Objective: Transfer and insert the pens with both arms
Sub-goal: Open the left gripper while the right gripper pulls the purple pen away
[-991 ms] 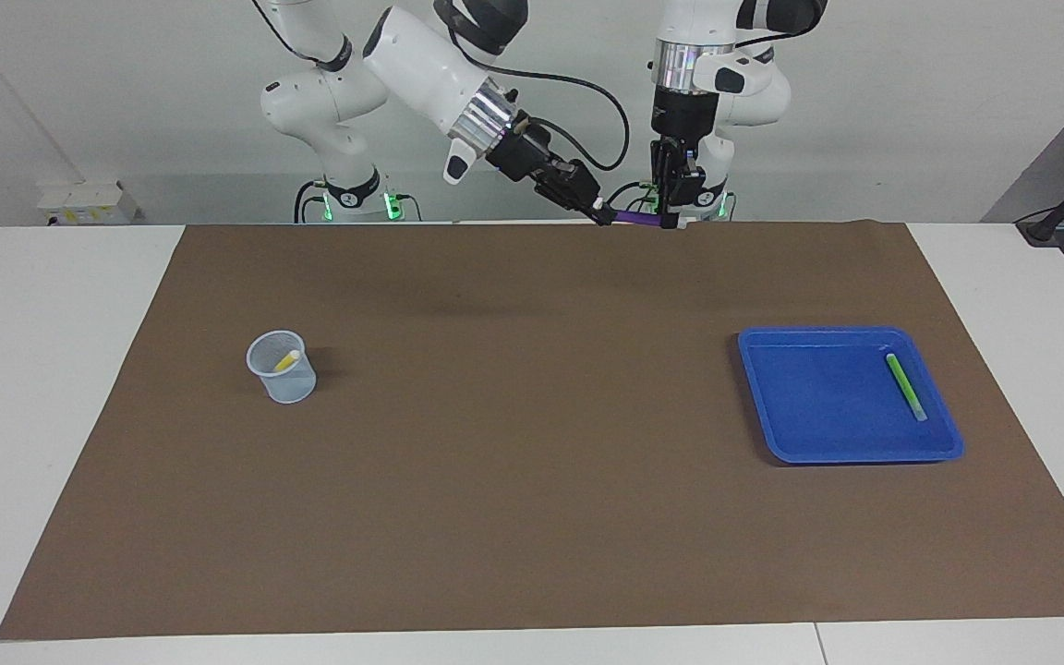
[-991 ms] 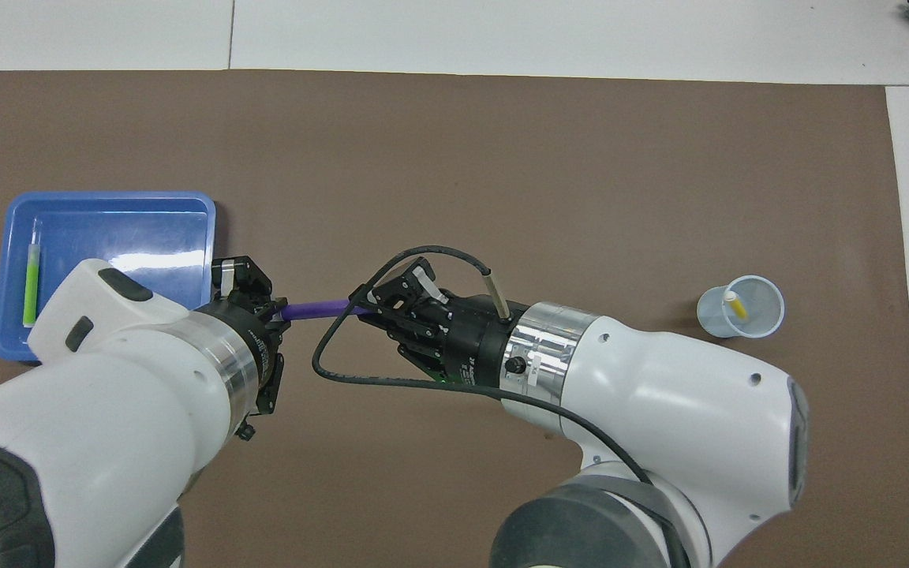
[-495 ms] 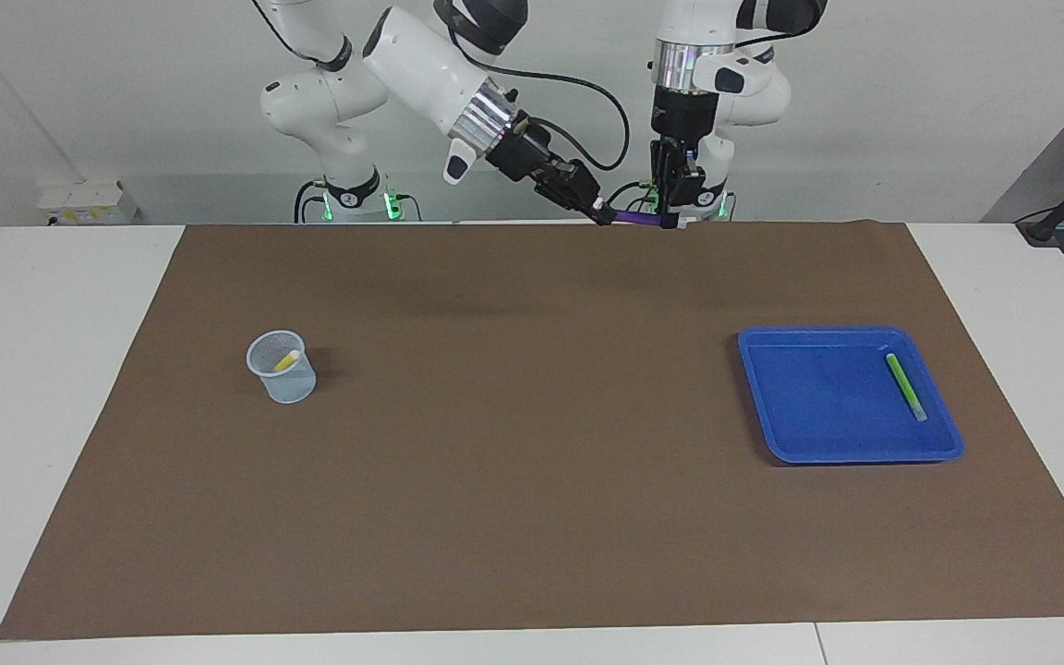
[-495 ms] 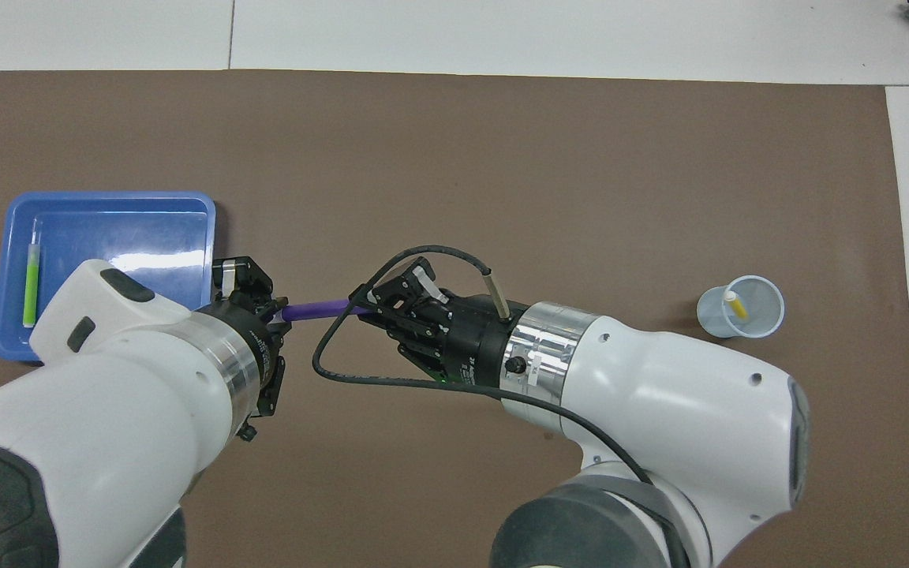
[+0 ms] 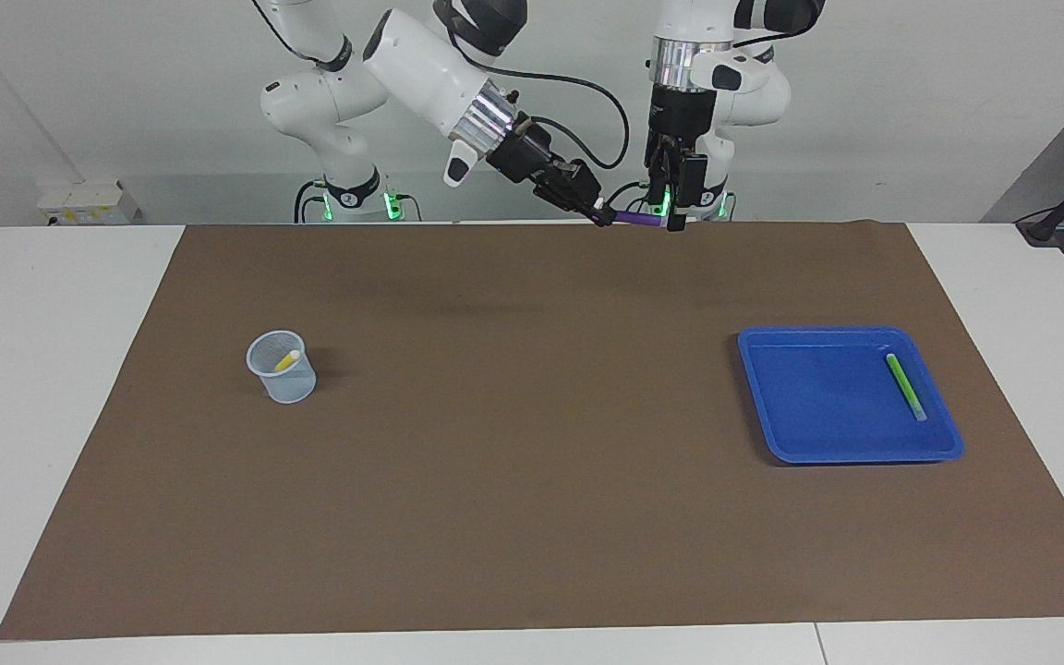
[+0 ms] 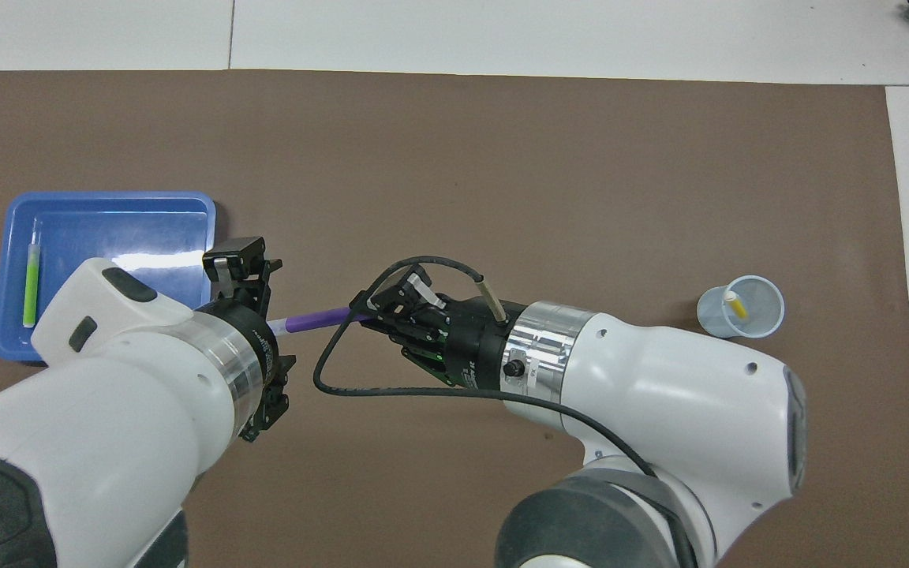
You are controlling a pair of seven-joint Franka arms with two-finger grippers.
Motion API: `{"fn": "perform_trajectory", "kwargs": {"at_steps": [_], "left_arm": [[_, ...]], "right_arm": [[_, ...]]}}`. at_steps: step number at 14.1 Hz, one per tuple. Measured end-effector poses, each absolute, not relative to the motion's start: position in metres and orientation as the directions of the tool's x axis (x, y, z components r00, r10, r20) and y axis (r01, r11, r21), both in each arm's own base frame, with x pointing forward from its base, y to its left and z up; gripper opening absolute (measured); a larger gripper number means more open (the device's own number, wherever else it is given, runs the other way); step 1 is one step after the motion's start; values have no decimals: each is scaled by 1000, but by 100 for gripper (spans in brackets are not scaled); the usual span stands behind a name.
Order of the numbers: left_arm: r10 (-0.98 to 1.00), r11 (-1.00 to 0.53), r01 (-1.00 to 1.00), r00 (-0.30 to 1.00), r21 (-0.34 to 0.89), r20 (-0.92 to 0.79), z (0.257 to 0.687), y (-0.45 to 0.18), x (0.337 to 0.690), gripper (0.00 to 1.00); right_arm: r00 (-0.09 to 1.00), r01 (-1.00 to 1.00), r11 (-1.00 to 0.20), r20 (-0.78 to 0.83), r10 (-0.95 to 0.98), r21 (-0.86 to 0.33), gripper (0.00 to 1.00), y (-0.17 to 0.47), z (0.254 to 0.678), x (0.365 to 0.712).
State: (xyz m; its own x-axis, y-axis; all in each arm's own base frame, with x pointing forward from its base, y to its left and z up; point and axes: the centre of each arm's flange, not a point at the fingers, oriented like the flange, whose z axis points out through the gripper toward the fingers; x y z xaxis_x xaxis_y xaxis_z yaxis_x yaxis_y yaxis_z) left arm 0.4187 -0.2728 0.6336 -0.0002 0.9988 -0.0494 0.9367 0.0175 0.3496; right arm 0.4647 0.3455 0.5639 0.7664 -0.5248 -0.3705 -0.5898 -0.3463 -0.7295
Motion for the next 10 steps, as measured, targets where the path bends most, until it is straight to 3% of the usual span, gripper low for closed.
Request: {"fn": "perform_trajectory", "kwargs": {"at_steps": [4,7,10], "left_arm": [[989,-144,926,149,348,12,631,-263,424,100],[945,-322,891,320,321,59,627,-229,440,100],[880,-467,833,470,297,65,622,-181,459,100]], "right_arm": [[899,-417,-622,-198,-392,-663,19,298,545,487],[983,-180,-846,-58,-175,-502,19,262,529,490],[996,84,-943,14,84,-323,19,218,519,494]]}}
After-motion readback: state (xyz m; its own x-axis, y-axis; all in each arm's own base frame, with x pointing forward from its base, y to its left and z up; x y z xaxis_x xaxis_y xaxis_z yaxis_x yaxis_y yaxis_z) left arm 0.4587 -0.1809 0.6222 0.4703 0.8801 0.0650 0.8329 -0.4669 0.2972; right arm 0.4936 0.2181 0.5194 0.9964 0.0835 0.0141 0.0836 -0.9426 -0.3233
